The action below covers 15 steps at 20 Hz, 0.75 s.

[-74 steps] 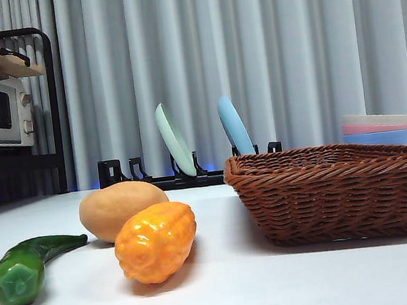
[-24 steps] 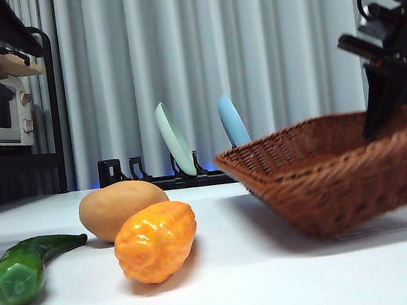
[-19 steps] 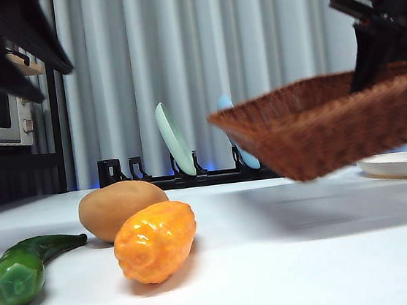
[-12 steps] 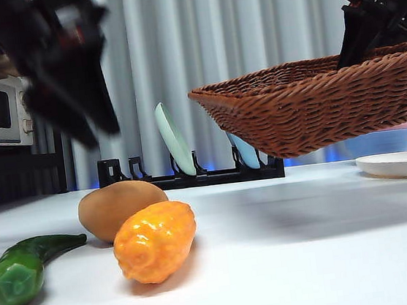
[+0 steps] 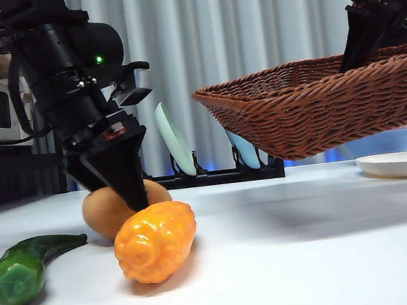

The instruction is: Pick up the basket,pick up the corn from the table,pick up the potato from the table,pick up the cucumber from the table,put all items into the basket

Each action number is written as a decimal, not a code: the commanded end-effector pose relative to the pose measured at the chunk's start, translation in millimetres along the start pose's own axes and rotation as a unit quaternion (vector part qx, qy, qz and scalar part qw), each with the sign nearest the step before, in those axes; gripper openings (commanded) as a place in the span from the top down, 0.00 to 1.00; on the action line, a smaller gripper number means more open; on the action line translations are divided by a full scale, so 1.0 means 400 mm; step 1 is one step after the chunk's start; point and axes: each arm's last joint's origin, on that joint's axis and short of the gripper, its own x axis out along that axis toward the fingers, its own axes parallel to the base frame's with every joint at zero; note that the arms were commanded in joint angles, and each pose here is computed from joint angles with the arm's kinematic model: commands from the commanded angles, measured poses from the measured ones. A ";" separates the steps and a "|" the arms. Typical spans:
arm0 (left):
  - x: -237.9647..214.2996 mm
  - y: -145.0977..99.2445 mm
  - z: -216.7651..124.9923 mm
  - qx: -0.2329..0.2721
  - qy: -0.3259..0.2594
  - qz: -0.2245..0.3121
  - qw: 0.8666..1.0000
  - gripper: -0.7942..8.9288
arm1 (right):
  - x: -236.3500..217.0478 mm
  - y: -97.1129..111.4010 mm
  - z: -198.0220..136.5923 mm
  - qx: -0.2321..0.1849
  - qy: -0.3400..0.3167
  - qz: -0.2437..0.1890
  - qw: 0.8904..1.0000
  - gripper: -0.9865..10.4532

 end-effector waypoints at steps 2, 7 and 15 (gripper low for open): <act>-0.007 -0.009 -0.001 0.008 0.006 -0.001 1.000 0.93 | -0.009 0.006 0.006 0.001 -0.011 0.006 1.000 0.92; -0.185 -0.050 0.012 -0.056 -0.097 0.041 0.993 0.93 | -0.002 0.017 0.008 0.012 -0.012 0.010 1.000 0.92; -0.429 -0.203 0.080 -0.164 -0.401 0.011 0.901 0.93 | 0.057 0.109 0.004 -0.003 0.005 0.049 0.999 0.92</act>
